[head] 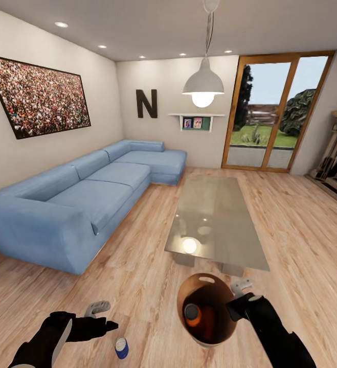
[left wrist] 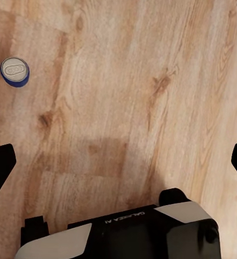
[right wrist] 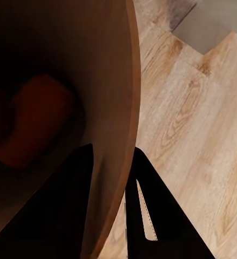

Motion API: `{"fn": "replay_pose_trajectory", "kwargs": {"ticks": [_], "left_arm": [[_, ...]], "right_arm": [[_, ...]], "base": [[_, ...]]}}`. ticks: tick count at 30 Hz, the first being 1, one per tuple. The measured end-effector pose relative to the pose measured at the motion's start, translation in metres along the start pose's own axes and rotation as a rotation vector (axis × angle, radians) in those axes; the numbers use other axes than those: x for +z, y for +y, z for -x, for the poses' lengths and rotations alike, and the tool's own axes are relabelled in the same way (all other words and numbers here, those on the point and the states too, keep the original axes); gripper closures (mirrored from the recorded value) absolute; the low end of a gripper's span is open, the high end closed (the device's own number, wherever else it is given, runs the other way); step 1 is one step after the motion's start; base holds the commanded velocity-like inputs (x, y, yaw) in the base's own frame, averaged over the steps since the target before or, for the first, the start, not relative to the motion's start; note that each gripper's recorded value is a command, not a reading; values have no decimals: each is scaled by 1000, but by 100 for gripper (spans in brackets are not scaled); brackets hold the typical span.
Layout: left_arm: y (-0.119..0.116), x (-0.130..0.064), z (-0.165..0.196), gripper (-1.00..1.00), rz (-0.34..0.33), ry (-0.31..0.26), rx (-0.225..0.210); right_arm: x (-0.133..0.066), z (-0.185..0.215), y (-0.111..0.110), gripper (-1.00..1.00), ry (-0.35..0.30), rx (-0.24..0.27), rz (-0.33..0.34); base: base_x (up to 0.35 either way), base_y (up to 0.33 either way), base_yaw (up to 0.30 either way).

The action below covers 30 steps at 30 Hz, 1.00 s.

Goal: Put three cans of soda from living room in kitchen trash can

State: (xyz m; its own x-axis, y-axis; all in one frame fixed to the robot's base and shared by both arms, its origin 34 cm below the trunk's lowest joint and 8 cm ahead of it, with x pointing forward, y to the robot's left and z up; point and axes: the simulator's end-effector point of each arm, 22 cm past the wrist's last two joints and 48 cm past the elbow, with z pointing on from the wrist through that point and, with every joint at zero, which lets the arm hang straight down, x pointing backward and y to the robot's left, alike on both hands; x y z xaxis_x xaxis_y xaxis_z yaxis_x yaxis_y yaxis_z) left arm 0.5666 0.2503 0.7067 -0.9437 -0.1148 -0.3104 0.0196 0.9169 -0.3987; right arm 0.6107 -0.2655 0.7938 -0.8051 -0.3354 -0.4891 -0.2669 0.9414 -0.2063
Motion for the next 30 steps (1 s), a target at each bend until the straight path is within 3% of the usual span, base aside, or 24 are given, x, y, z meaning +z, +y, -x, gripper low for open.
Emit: {"fn": "replay_pose_trajectory", "kwargs": {"ticks": [3,4,5,6,9,11,14,19,25,30], "left_arm": [[2,0,2,-100,9,-8,7],[4,-1,8,-100,16,-37,25],[9,-1,25,-100,41,-120,74],[16,0,32,-100,72,-162,95],[48,0,44,-100,222,-271,128],[84,-8,49,-100,400,-372,137],[103,-13,44,-100,496,-438,141],[101,-10,41,-100,488,-462,151],[83,-1,39,-100,399,-454,171],[80,1,38,-100,380,-452,171]], "right_arm": [[2,0,1,100,-4,-6,-8],[2,1,2,100,-6,-4,-7],[0,4,2,100,-12,-1,-6],[-1,6,2,100,-18,2,-5],[-3,9,1,100,-26,-1,-10],[-6,12,-1,100,-29,0,-14],[-9,14,-1,100,-25,7,-12],[-12,17,-2,100,-27,9,-15],[-13,18,-2,100,-29,10,-14],[-23,24,-5,100,-27,27,-20]], "base": [[0,0,0],[0,0,0],[0,0,0],[0,0,0],[0,0,0],[0,0,0],[0,0,0],[0,0,0],[0,0,0],[0,0,0]]}}
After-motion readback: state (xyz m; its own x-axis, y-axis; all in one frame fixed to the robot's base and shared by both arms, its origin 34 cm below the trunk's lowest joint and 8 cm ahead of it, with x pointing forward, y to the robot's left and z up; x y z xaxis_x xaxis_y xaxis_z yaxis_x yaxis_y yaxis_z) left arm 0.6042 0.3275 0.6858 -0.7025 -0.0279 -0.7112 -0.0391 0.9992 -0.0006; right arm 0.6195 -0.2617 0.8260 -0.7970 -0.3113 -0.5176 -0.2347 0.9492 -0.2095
